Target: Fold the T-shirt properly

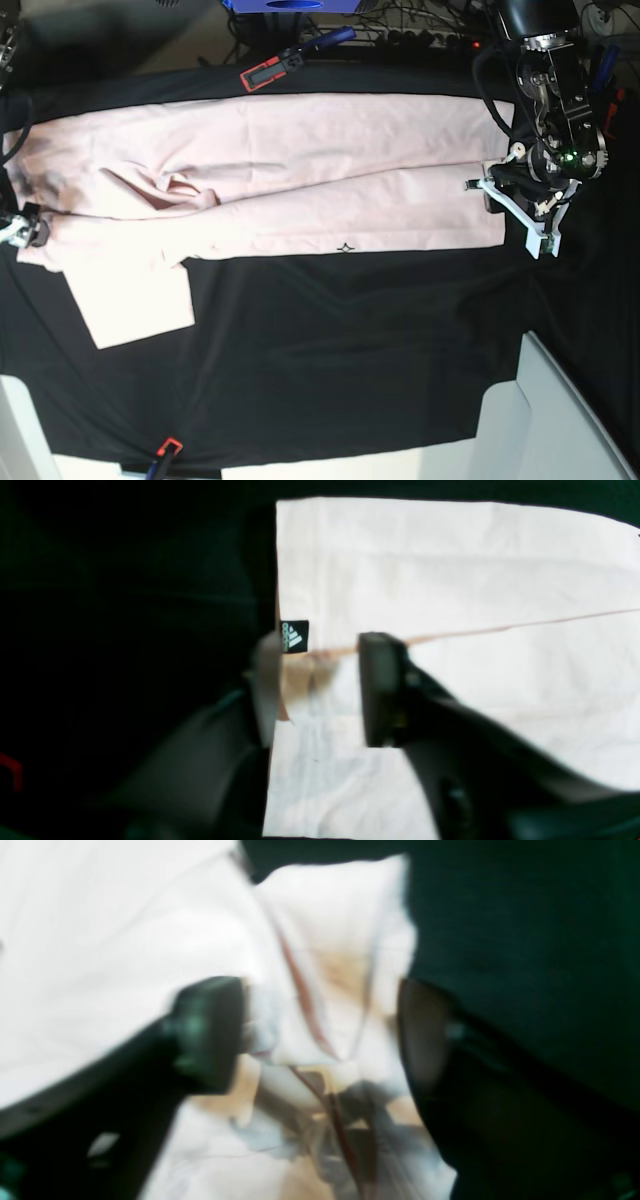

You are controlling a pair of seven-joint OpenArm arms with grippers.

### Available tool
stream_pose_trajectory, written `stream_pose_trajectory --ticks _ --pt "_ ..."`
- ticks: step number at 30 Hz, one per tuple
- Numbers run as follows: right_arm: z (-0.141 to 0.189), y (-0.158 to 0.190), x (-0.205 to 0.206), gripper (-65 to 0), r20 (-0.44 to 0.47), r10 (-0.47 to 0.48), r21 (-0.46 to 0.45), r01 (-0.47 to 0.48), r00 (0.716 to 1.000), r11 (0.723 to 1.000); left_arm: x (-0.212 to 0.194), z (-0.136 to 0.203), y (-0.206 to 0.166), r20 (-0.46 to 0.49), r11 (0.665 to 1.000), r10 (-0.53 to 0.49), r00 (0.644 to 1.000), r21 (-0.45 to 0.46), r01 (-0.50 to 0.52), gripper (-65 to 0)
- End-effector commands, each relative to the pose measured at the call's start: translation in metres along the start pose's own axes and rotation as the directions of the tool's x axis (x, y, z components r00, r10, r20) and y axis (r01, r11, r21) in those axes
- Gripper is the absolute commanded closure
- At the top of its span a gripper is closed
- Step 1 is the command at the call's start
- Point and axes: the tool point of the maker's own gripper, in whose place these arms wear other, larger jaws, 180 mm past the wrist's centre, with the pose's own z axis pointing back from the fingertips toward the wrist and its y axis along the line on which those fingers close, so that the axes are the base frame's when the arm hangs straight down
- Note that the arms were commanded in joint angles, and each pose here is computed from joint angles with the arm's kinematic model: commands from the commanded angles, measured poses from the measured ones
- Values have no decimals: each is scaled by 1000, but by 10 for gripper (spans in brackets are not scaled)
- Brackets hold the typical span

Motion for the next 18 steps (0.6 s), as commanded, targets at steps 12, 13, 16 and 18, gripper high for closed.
stream_pose_trajectory --ticks 12,13,16,18 --pt "34 -12 64 -556 152 47 -43 -41 987 998 66 33 15 186 997 -57 981 60 46 -304" --pt "38 -9 73 -559 164 66 -47 -59 984 997 69 36 16 196 996 -65 978 67 53 -304" --pt "43 5 107 -564 207 106 -40 -99 973 994 70 37 17 198 996 -69 978 71 56 -304" --pt "31 26 118 -564 192 148 -8 -149 970 989 68 36 17 192 996 -68 979 70 55 -304"
